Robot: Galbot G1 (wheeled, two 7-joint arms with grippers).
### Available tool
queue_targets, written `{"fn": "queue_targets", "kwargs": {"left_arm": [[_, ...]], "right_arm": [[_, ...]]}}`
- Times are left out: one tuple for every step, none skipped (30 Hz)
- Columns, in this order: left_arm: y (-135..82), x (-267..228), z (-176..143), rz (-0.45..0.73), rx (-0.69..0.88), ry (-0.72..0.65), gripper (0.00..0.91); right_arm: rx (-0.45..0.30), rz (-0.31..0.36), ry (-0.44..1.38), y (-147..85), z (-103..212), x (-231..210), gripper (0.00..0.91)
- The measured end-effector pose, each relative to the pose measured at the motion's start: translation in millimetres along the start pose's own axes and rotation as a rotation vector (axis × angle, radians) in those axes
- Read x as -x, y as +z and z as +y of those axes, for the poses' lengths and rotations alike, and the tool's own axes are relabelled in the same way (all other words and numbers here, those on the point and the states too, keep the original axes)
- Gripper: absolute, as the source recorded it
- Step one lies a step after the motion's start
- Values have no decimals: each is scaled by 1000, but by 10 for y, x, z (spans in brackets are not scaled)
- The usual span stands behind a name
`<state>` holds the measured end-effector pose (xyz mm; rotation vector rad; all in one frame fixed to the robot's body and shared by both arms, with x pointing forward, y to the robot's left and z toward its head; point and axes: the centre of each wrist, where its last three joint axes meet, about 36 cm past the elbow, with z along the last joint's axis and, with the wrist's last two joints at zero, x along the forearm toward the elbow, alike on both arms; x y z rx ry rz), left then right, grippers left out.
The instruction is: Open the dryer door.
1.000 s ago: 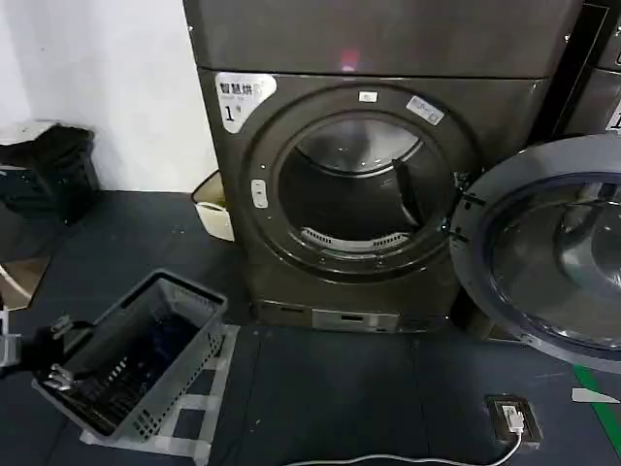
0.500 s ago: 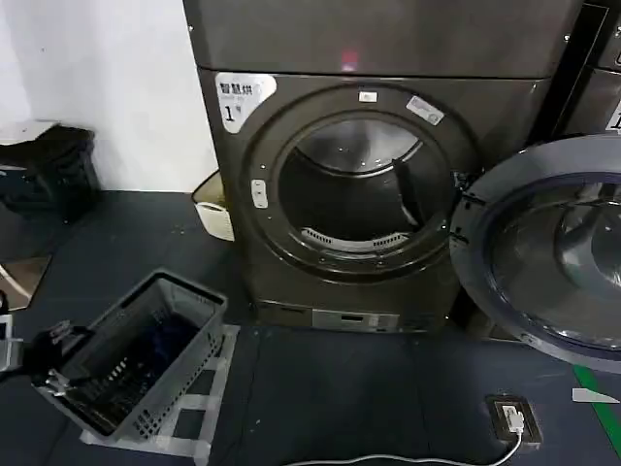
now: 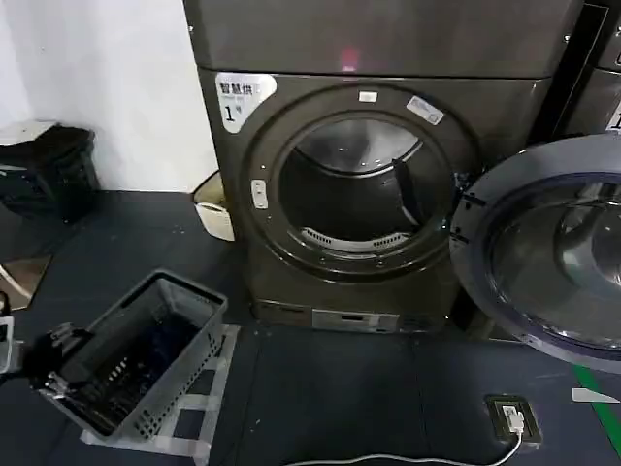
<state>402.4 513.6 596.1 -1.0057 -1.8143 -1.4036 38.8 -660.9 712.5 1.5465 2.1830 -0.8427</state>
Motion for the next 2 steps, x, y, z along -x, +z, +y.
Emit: {"fn": "queue_targets", "kwargs": {"left_arm": [[6, 0, 0, 2, 1, 0, 907], [10, 3, -2, 4, 4, 3, 907]], "right_arm": [[-1, 0, 1, 1, -4, 0, 907], [0, 1, 2, 3, -10, -1, 907]]}}
